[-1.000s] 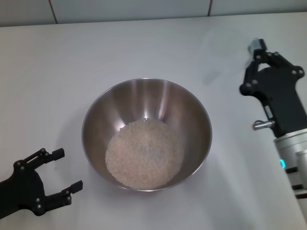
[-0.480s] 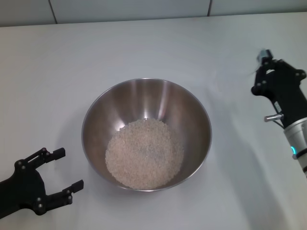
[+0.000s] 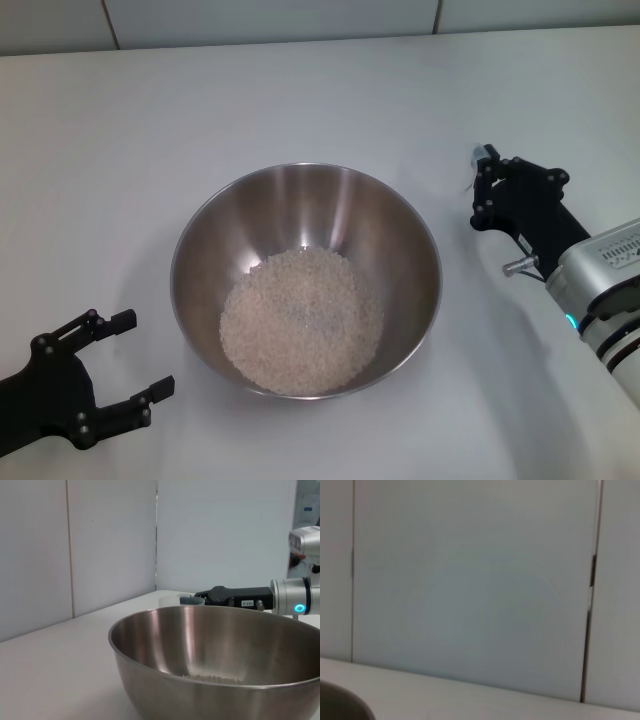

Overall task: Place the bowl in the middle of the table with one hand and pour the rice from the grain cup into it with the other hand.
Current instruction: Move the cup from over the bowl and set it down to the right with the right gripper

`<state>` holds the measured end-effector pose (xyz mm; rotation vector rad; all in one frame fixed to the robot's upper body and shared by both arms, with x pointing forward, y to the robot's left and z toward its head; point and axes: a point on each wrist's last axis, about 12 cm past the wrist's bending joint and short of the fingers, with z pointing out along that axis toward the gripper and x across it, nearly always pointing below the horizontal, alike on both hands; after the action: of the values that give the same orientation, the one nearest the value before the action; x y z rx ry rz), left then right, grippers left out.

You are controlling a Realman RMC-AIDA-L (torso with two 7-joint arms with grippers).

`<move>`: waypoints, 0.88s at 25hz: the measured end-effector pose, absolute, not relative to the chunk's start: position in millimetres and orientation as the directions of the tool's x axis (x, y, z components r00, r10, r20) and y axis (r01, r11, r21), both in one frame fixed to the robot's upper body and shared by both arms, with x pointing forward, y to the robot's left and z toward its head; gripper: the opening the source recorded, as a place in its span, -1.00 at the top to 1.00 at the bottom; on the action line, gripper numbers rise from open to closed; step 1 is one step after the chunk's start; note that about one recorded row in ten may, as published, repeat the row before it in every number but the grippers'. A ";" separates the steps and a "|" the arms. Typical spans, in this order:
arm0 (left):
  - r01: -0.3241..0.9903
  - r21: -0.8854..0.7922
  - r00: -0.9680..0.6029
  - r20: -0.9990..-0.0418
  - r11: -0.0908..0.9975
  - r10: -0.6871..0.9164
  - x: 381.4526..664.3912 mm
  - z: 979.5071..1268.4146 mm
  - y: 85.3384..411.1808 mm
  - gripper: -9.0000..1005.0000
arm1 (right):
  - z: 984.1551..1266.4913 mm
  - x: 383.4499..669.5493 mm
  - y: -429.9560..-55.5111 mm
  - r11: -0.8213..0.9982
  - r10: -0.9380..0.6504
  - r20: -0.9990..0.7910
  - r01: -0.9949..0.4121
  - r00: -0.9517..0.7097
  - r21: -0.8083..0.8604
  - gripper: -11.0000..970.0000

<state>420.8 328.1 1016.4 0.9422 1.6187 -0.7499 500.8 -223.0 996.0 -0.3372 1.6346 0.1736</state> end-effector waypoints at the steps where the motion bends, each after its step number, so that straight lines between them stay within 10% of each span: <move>1: 0.872 -0.006 -0.120 -0.972 0.490 0.201 420.8 1016.4 328.1 -0.72 | 995.3 500.9 -222.9 0.942 -0.119 -0.991 -0.323 -0.067 -0.091 0.86; 22: 0.872 -0.006 -0.119 -0.972 0.489 0.201 421.2 1016.6 327.9 -0.72 | 987.9 499.1 -212.3 0.914 -0.158 -0.980 -0.394 -0.120 -0.099 0.85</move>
<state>421.2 327.9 1016.6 0.9423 1.6180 -0.7508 499.1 -212.3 987.9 -0.4245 1.6959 0.2116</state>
